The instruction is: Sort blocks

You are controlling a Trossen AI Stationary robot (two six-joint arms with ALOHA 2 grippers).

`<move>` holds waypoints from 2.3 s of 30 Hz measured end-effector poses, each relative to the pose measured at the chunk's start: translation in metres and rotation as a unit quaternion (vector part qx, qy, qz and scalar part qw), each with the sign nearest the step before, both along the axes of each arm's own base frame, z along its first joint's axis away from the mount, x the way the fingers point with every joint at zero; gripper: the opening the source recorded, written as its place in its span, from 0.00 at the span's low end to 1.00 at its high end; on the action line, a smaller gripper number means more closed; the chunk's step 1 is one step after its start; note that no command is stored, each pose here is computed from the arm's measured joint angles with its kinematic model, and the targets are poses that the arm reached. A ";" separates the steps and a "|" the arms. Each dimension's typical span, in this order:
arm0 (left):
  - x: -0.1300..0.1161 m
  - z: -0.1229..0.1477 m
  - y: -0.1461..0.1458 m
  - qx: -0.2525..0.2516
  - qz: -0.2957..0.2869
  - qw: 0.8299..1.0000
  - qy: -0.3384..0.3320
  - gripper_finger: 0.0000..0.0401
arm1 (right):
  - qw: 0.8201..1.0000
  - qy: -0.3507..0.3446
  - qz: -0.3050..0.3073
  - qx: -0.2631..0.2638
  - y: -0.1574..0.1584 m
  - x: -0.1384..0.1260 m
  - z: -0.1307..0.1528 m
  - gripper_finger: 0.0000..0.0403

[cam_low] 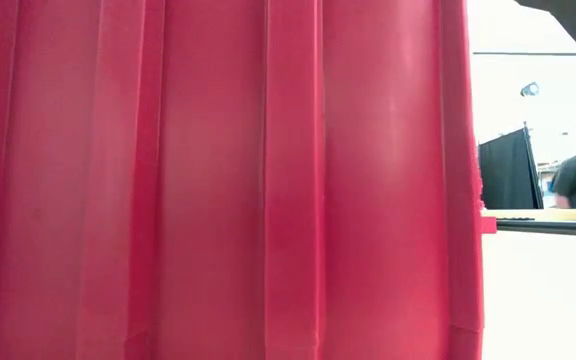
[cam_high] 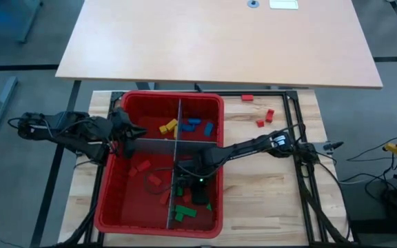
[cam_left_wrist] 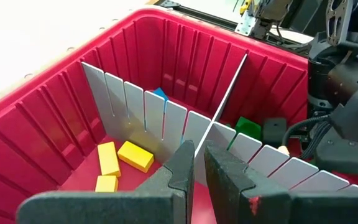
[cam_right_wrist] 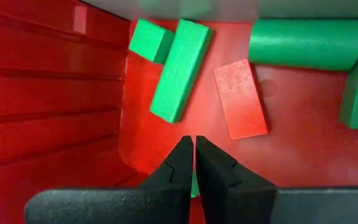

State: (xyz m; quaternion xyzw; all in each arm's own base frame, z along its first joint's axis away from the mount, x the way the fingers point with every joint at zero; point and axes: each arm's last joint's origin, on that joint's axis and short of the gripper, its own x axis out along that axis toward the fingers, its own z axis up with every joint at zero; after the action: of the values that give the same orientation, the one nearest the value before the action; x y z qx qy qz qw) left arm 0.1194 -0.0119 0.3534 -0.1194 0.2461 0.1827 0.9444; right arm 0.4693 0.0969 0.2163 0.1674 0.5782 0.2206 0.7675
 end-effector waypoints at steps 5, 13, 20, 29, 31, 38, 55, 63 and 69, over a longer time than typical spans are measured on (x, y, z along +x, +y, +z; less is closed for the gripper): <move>0.000 0.000 0.000 0.000 0.000 1.000 0.002 0.06 | 1.000 0.006 0.004 -0.001 0.002 0.003 -0.011 0.00; -0.001 -0.001 0.000 0.001 0.000 1.000 0.005 0.06 | 0.999 -0.012 0.029 0.018 0.009 0.007 -0.016 0.14; -0.001 -0.001 0.000 0.001 0.000 1.000 0.005 0.06 | 0.999 -0.023 0.031 0.019 0.010 0.008 -0.016 0.41; 0.000 -0.001 0.000 0.001 0.000 1.000 0.005 0.06 | 0.998 -0.042 0.042 -0.012 0.009 0.009 -0.017 0.57; 0.000 -0.001 0.000 0.001 0.000 1.000 0.006 0.06 | 0.998 -0.043 0.042 -0.015 0.009 0.010 -0.017 0.58; 0.001 -0.001 0.000 -0.002 0.001 1.000 0.007 0.06 | 0.999 -0.002 0.042 -0.013 0.008 0.007 -0.029 0.56; 0.004 -0.003 -0.001 -0.010 0.008 1.000 0.010 0.06 | 0.998 -0.042 0.040 -0.040 0.004 0.015 -0.019 0.60; 0.004 -0.003 -0.001 -0.017 0.012 1.000 0.008 0.06 | 0.999 -0.016 0.046 -0.020 0.007 0.020 -0.044 0.59; 0.004 -0.003 -0.001 -0.017 0.012 1.000 0.008 0.06 | 0.999 -0.005 0.051 -0.019 0.007 0.020 -0.053 0.60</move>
State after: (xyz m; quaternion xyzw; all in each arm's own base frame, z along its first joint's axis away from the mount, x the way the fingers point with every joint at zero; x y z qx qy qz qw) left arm 0.1237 -0.0128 0.3503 -0.1373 0.2554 0.1907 0.9378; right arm 0.4894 0.1035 0.1638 0.1224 0.5860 0.2491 0.7613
